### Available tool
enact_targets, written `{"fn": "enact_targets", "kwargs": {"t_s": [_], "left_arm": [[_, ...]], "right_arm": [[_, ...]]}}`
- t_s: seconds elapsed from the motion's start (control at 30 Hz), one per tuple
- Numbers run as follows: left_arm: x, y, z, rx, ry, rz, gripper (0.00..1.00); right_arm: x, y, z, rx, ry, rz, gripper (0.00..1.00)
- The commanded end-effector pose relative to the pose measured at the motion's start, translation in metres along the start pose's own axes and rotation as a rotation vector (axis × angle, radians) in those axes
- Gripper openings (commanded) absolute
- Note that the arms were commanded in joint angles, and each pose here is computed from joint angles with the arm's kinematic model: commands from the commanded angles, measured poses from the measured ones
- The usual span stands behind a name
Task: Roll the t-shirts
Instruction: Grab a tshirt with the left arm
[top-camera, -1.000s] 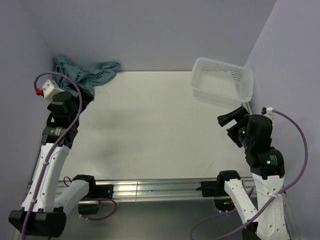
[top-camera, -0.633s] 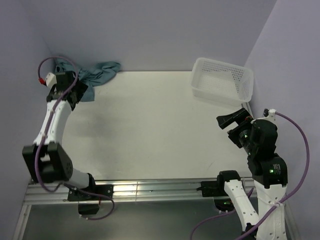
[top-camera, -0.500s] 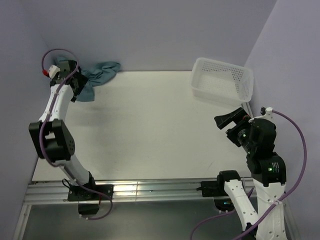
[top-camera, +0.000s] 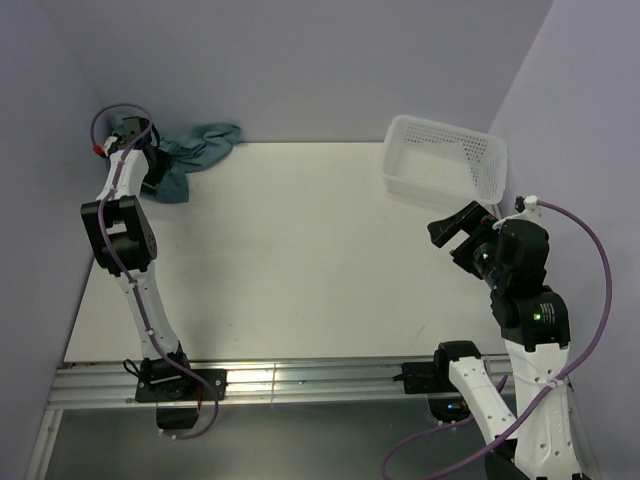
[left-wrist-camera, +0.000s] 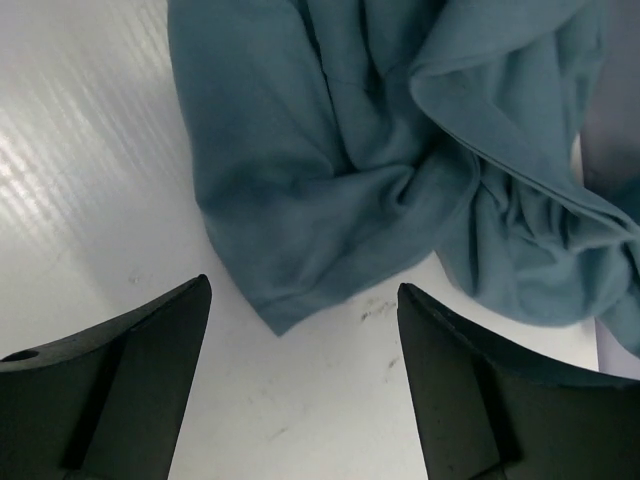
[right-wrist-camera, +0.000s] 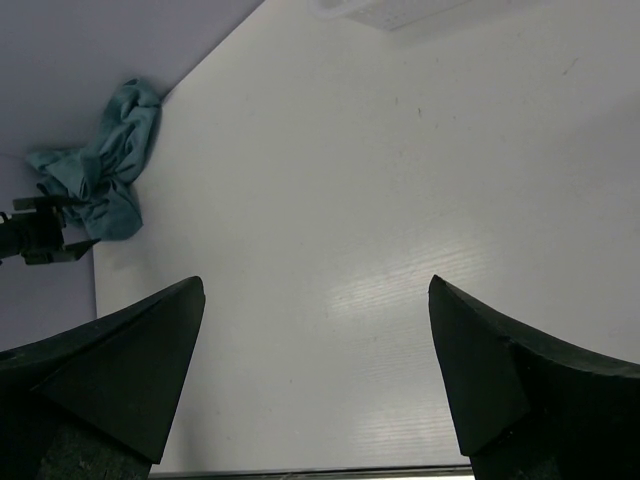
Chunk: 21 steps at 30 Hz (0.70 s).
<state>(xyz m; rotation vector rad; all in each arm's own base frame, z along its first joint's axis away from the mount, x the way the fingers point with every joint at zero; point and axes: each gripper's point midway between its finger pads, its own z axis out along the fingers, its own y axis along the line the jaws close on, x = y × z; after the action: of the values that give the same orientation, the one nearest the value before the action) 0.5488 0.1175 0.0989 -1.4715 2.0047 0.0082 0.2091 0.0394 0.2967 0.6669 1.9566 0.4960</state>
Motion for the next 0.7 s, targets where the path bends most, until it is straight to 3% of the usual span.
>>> {"fn": "enact_targets", "kwargs": {"t_s": [0.0,0.37,0.47,0.5,0.57,0.67], "left_arm": [[-0.004,-0.014,0.009,0.045,0.029,-0.060,0.80],[0.030,-0.002,0.061,0.026,0.119,-0.115,0.73],[0.044,-0.007,0.076,0.068,0.176,-0.126,0.47],[0.048,-0.010,0.079,0.080,0.197,-0.140,0.24],[0.045,-0.022,0.080,0.120,0.203,-0.149,0.01],[0.024,-0.042,0.050,0.165,0.157,-0.146,0.00]], "right_arm": [[-0.014,0.006,0.002,-0.021,-0.053,-0.019,1.00],[-0.009,0.005,0.011,-0.002,-0.011,-0.021,1.00],[-0.013,0.008,0.009,-0.008,-0.012,-0.034,1.00],[-0.014,0.009,0.008,-0.011,-0.018,-0.045,0.99],[-0.019,0.010,0.006,-0.009,-0.035,-0.052,0.99],[-0.017,0.011,0.006,-0.015,-0.023,-0.060,0.99]]}}
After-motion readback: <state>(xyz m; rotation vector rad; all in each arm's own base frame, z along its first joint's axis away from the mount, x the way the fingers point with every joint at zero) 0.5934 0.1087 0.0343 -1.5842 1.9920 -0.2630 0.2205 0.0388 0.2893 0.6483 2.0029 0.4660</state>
